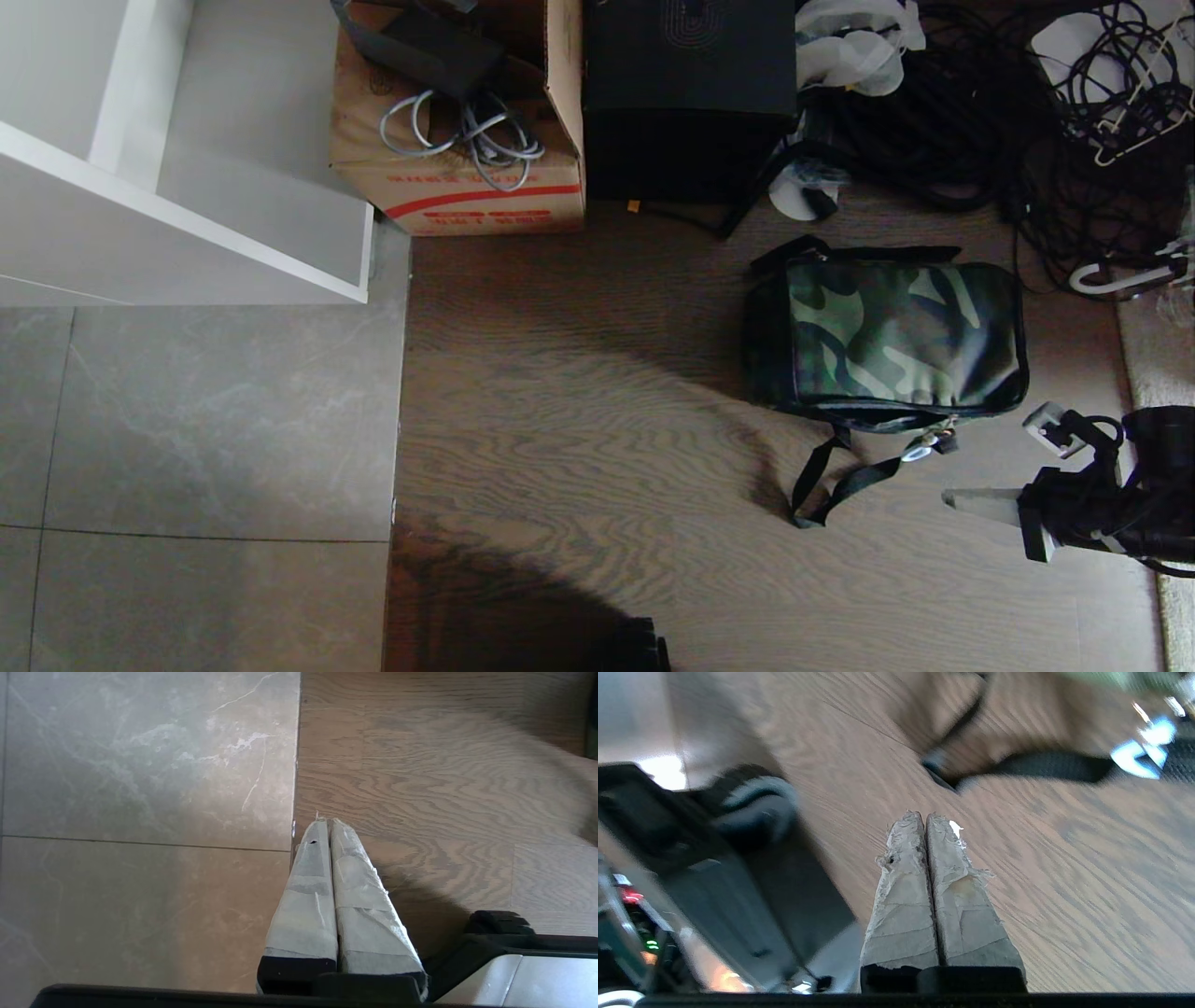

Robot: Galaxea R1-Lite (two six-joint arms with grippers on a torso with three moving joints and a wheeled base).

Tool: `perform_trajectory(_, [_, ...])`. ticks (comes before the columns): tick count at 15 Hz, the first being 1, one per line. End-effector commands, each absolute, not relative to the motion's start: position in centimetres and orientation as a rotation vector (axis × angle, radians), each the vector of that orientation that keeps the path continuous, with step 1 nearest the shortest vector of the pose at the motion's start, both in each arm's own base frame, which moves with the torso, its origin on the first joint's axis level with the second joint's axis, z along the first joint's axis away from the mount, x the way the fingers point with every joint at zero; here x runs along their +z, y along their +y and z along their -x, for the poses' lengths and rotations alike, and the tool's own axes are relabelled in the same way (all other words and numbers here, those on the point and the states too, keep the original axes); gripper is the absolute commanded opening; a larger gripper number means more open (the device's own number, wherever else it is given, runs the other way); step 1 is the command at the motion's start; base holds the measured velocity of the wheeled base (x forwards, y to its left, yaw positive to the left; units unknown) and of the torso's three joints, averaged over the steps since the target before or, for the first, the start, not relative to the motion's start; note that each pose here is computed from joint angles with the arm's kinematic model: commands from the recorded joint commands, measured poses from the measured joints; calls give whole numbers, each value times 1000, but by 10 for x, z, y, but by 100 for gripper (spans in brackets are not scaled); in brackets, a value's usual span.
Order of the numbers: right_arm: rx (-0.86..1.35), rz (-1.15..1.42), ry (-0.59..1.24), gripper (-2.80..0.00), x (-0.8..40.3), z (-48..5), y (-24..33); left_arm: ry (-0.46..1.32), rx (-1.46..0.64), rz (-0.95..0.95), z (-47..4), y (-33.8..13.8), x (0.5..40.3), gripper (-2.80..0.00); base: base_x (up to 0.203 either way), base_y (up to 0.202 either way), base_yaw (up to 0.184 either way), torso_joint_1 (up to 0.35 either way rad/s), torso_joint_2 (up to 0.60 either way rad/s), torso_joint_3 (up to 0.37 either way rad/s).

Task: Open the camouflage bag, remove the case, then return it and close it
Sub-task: Open the top of the storage box

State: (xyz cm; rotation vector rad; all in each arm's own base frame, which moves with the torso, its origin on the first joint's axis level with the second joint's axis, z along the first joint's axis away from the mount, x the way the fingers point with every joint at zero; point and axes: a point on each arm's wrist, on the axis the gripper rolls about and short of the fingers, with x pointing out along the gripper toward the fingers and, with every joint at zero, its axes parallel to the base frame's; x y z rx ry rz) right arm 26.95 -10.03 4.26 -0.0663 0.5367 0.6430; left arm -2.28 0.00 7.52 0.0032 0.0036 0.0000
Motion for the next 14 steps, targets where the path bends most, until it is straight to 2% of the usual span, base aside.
perform_trajectory(1, [636, 42, 559, -280, 30, -271, -108, 5, 0, -3, 23, 0, 75, -280, 0, 0, 0, 0, 0, 0])
perform_trajectory(2, [621, 43, 565, 0, 26, -271, -114, 5, 0, -3, 23, 0, 75, -280, 0, 0, 0, 0, 0, 0])
perform_trajectory(9, [584, 126, 554, 0, 21, -282, -129, 5, 0, -3, 23, 0, 75, -280, 0, 0, 0, 0, 0, 0])
perform_trajectory(14, [517, 248, 446, 0, 20, -306, -149, 5, -2, -3, 23, 0, 75, -280, 0, 0, 0, 0, 0, 0])
